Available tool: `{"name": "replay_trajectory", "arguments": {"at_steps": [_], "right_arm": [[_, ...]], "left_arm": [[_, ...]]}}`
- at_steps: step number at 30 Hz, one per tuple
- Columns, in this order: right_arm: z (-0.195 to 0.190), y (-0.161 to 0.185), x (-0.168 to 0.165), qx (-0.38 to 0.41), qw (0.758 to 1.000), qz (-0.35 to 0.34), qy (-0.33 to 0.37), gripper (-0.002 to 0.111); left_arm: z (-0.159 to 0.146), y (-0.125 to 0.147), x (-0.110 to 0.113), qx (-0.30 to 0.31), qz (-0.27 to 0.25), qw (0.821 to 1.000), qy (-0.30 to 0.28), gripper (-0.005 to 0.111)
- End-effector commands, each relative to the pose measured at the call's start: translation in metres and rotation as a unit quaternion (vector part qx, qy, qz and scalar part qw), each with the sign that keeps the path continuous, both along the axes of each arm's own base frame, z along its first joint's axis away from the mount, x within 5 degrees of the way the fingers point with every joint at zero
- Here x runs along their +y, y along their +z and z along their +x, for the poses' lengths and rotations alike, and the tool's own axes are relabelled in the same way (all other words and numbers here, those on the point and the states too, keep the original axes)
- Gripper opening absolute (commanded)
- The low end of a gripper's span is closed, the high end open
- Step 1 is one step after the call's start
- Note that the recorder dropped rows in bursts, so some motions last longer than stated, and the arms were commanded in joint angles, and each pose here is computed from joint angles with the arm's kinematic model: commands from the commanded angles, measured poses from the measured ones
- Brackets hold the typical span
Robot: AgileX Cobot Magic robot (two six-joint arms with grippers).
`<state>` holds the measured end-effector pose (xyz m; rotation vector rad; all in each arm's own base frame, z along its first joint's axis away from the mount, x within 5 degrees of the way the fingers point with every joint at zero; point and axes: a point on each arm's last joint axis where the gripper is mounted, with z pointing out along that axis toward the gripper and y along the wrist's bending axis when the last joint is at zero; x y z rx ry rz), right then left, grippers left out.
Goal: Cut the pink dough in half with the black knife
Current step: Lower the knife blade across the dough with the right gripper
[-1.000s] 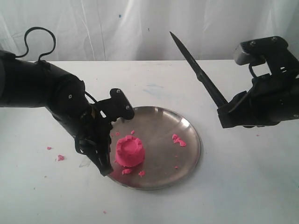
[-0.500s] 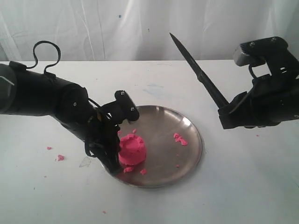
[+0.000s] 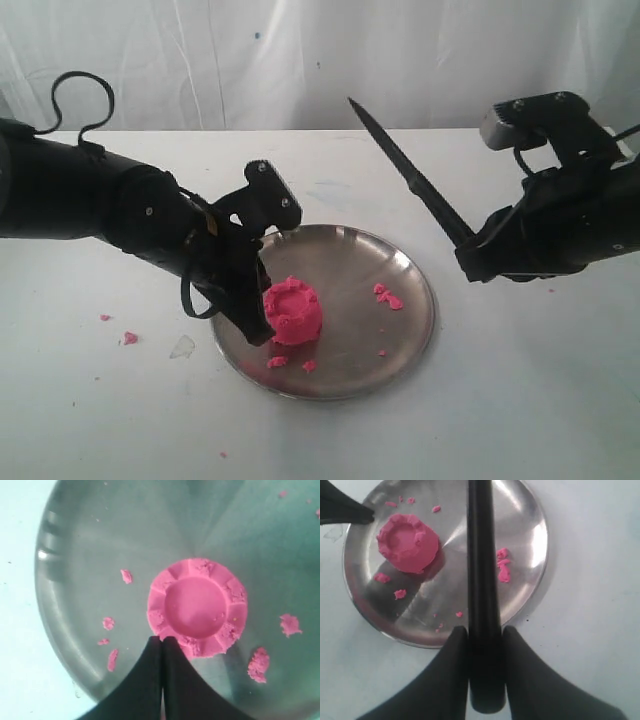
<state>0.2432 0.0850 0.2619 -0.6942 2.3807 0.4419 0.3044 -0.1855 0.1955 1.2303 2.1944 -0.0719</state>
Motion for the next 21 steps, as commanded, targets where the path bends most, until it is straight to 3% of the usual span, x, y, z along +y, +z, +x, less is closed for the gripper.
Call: {"name": "replay_trajectory", "arguments": {"at_steps": [1,7,13,21], "right_arm": [[0.007,-0.007,0.021,0.038,0.998,-0.004,0.046,0.0],[0.019,-0.04,0.041,0.063,0.996,-0.024,0.061,0.0],[0.013,-0.057,0.069,0.105,0.981,-0.07,0.147,0.0],[0.013,-0.065,0.072,0.119,0.976,-0.133,0.125,0.0]], "left_arm": [[-0.007,0.016,0.001,-0.012,-0.013,1.0,0.0,0.0],[-0.008,0.018,0.002,-0.014,-0.015,1.0,0.0,0.0],[-0.008,0.018,0.002,-0.014,-0.015,1.0,0.0,0.0],[-0.008,0.018,0.002,-0.014,-0.016,1.0,0.001,0.0]]}}
